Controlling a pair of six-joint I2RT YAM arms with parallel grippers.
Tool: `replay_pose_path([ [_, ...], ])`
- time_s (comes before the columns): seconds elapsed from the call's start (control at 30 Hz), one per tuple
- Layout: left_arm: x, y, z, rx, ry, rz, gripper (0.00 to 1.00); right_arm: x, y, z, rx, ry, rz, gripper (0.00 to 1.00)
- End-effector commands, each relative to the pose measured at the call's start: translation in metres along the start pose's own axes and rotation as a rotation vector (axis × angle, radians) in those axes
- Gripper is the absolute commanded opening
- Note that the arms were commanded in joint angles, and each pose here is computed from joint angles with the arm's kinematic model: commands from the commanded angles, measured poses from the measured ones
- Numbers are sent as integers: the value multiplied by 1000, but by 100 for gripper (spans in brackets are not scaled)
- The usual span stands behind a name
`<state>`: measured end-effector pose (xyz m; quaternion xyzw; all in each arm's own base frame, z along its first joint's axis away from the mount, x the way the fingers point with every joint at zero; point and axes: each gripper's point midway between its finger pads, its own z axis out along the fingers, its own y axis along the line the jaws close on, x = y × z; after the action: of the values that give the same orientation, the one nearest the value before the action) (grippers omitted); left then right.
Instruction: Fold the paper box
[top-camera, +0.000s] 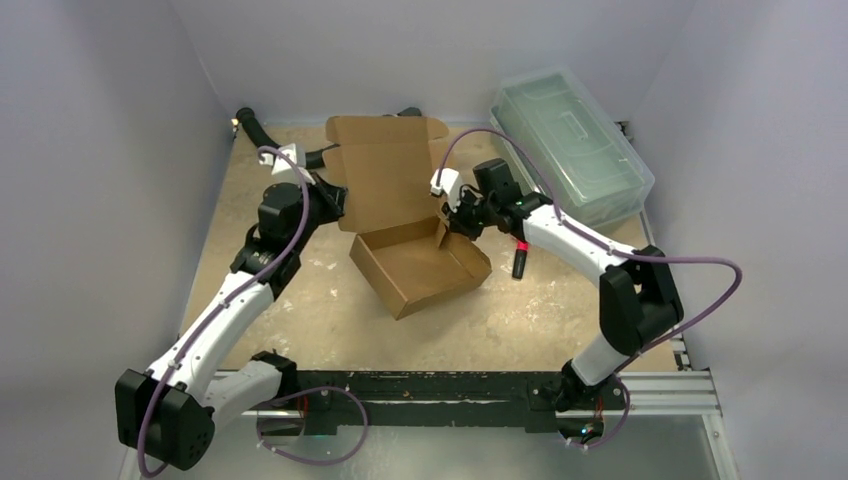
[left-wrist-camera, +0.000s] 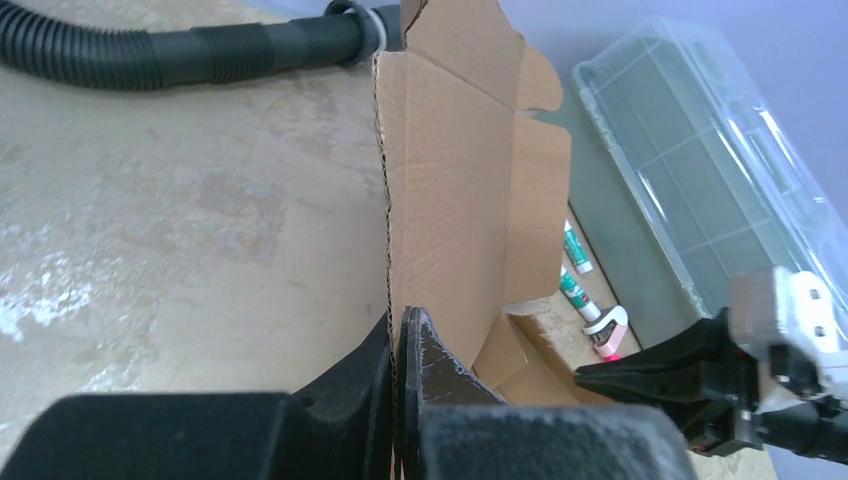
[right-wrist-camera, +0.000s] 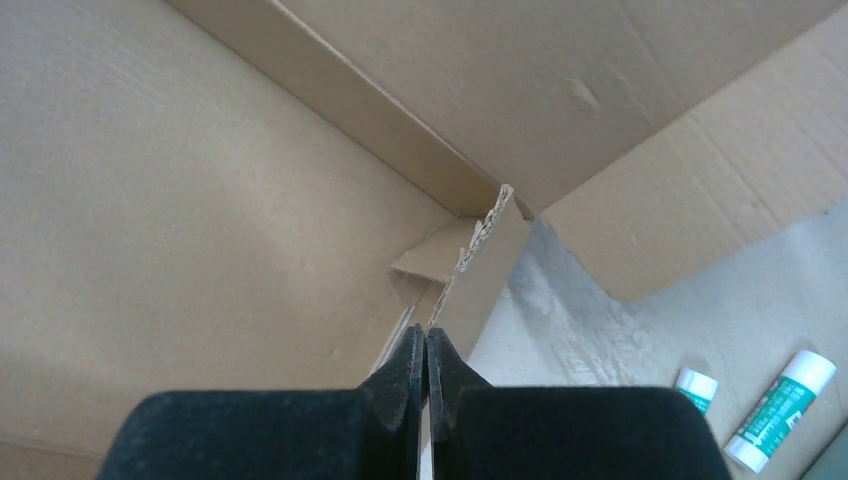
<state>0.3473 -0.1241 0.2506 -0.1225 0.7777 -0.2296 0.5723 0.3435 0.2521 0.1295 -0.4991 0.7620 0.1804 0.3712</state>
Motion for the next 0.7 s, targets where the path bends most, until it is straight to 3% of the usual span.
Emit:
replay_pose_path([
  [0.0,-22,-34,-6,149,-87,52,0,-11,12,12,-25,-25,-32,0],
  [0.17,-16,-27,-14,165,-123,86,0,-2,21,21,-74,-3,-11,1],
  [0.67,-14,-27,-24,215,-157,201,0,15,33,33,-224,2,94,18],
])
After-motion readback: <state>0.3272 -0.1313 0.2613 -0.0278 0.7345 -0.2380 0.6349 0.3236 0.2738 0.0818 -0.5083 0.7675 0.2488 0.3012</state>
